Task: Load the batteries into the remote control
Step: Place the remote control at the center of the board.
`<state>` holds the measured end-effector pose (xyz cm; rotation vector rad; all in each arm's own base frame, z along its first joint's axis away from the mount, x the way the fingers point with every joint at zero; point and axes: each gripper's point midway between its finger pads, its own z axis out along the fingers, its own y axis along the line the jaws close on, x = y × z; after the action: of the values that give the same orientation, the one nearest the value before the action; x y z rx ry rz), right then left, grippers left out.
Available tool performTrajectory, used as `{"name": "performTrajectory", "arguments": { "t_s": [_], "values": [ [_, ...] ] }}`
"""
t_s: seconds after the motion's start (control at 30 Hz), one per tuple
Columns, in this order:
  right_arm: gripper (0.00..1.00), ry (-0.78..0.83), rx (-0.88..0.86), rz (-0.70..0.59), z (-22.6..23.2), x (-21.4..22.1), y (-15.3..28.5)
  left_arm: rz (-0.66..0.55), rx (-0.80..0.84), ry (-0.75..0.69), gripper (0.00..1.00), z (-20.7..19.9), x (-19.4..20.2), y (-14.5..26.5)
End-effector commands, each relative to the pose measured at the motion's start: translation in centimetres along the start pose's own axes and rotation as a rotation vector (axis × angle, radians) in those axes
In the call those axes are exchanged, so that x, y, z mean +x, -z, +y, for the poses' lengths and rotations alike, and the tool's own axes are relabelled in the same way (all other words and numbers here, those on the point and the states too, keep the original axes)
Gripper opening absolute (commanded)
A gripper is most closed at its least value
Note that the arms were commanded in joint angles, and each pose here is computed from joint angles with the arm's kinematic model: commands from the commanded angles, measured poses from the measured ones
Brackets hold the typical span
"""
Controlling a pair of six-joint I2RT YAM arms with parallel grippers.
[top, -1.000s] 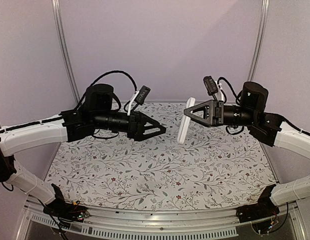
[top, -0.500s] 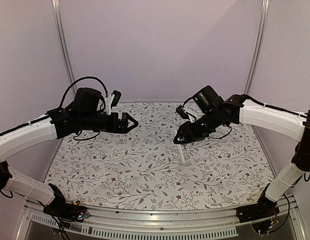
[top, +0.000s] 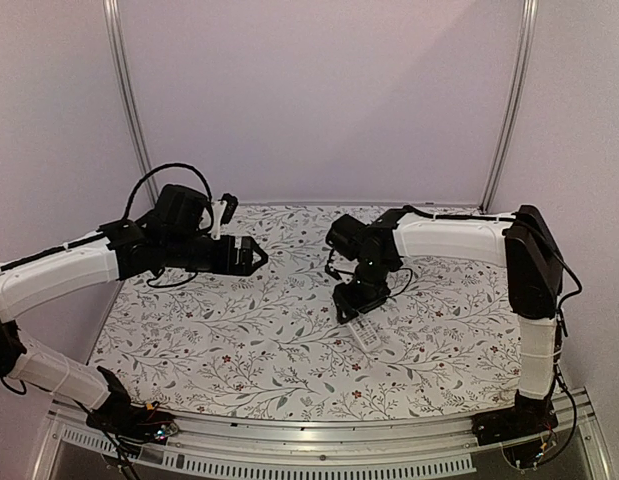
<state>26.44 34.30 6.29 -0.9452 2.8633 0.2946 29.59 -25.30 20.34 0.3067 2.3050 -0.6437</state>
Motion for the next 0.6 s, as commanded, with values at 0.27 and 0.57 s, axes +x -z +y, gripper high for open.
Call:
{"name": "performTrajectory", "arguments": {
  "t_s": [0.27, 0.57],
  "values": [
    [0.25, 0.051, 0.129, 0.127, -1.0, -0.2, -3.8, 0.002, -0.028, 0.01, 1.0, 1.2, 0.7, 0.5],
    [0.44, 0.043, 0.118, 0.149, -0.7, -0.7, -5.5, -0.01, -0.046, 0.007, 1.0, 1.5, 0.6, 0.9]
  ]
}}
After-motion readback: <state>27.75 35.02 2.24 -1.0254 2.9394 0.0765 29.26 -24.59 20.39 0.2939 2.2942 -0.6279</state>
